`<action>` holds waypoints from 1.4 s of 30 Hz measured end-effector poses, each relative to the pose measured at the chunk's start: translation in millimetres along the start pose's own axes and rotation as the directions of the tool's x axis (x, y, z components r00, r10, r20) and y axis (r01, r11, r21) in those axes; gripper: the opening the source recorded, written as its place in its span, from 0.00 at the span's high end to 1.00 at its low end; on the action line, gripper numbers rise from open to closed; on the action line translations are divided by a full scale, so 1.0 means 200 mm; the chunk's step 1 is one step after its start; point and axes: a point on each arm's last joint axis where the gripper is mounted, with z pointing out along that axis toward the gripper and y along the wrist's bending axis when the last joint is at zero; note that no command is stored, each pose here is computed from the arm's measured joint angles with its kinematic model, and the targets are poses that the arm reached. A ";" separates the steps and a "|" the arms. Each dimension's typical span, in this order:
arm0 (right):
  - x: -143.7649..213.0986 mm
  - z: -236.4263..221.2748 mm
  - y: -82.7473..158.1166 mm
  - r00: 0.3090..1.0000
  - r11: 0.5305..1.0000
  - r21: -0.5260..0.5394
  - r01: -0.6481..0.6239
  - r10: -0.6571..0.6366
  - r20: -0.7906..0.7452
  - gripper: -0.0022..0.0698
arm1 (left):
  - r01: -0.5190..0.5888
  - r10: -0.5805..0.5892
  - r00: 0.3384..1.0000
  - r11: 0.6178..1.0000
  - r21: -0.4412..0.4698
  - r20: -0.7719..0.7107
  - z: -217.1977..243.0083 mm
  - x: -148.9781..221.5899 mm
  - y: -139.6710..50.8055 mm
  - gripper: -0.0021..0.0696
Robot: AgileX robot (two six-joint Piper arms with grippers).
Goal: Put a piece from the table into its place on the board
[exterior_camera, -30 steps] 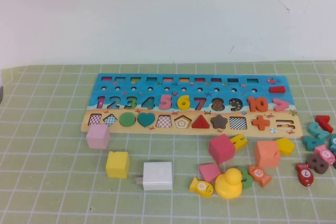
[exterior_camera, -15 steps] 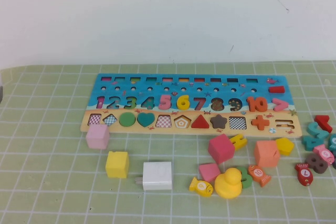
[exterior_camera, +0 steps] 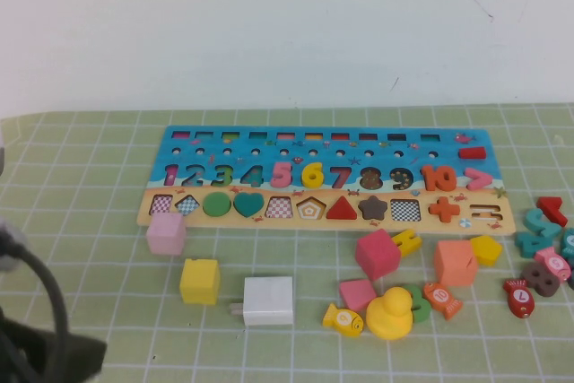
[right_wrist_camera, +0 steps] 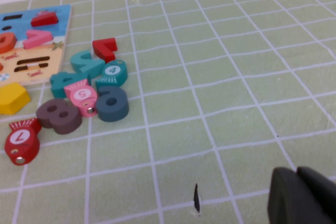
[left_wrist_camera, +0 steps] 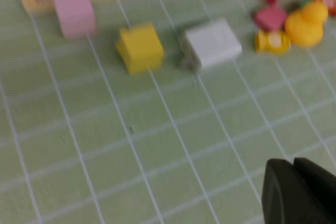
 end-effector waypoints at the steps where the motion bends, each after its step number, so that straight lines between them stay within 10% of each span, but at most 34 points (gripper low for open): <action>1: 0.00 0.00 0.00 1.000 1.000 0.000 0.000 0.000 0.000 0.97 | 0.007 -0.007 1.000 1.000 0.003 -0.020 0.02 0.02 0.00 0.97; 8: 0.00 0.00 0.00 1.000 1.000 0.000 0.000 0.000 0.000 0.97 | -0.071 0.069 0.997 0.994 -0.084 -0.025 0.08 0.10 0.07 0.97; 20: 0.00 0.00 0.00 1.000 1.000 0.000 0.000 0.000 0.000 0.97 | 0.058 0.115 0.837 0.953 -0.296 0.535 0.00 0.37 0.24 0.97; 31: 0.00 0.00 0.00 1.000 1.000 0.000 0.000 0.000 0.000 0.97 | 0.206 -0.025 0.869 0.926 -0.316 0.494 0.35 0.78 0.38 0.97; 42: 0.00 0.00 0.00 1.000 1.000 0.000 0.000 0.000 0.000 0.97 | 0.181 0.015 0.847 0.932 -0.314 0.531 0.34 0.80 0.38 0.97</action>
